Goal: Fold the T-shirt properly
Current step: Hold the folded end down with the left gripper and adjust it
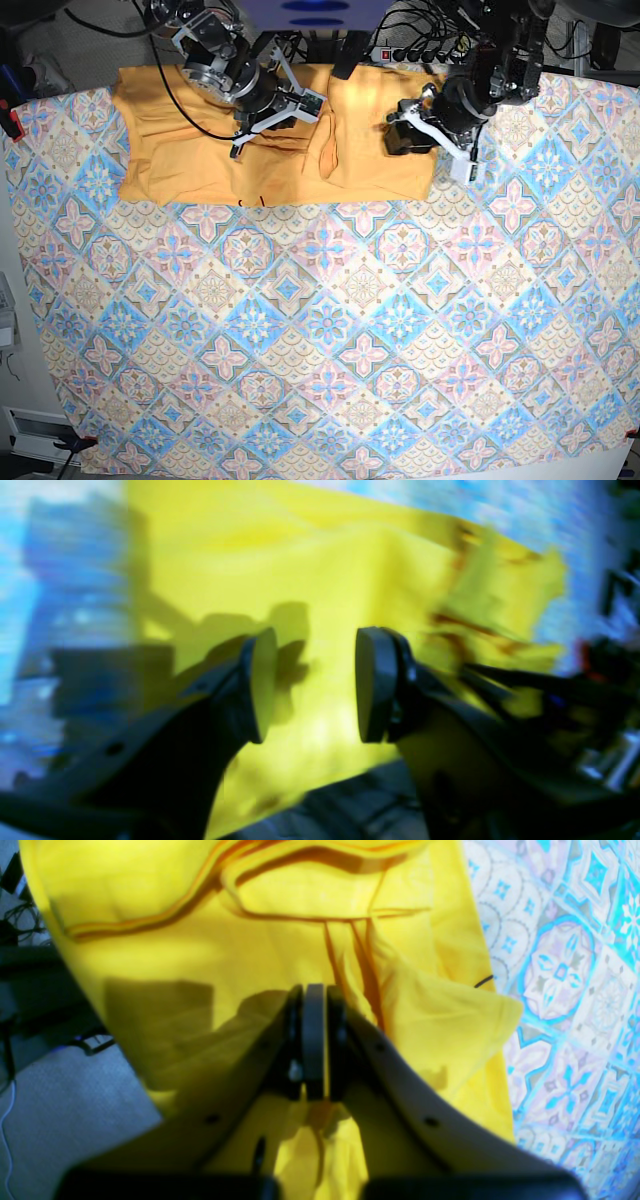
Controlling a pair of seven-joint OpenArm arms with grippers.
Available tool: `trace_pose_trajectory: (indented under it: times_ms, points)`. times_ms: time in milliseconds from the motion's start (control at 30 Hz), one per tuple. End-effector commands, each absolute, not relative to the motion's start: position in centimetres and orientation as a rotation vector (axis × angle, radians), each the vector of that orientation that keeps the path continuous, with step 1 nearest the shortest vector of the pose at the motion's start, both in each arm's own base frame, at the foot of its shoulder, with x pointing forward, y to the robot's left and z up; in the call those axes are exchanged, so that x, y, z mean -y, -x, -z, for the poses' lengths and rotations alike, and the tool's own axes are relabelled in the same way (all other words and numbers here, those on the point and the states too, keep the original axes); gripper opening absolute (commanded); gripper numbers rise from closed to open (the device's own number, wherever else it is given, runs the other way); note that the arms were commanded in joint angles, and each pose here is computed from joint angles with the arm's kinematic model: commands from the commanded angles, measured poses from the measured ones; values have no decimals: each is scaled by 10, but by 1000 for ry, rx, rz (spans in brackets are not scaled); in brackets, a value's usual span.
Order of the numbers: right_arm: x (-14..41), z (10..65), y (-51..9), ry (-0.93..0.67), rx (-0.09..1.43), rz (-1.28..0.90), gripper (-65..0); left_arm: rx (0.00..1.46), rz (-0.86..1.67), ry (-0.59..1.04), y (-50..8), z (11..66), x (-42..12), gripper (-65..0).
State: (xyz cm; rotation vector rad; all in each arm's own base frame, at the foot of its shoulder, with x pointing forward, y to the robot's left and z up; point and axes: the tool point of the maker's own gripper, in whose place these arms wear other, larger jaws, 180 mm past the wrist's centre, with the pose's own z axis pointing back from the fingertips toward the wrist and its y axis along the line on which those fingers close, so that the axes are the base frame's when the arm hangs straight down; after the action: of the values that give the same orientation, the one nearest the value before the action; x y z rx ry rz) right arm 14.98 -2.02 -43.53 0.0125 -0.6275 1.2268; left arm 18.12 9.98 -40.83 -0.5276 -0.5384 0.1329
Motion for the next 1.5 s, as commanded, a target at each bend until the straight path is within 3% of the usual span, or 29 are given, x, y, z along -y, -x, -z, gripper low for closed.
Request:
trace_pose_trajectory:
  times_ms: [0, 267, 800, 1467]
  points:
    - [17, 428, -155, -16, 665, -1220, -643, 570, -126, 527, -186, 400, -105, -392]
    - [17, 428, -155, -16, 665, -1220, -643, 596, -185, 437, -185, 400, -148, -383]
    - [17, 428, -155, -16, 665, -1220, -643, 457, -255, 367, -176, 435, -185, -383]
    - [17, 426, -161, -9, 675, -1221, -643, 430, -209, 450, -177, 441, -141, -384]
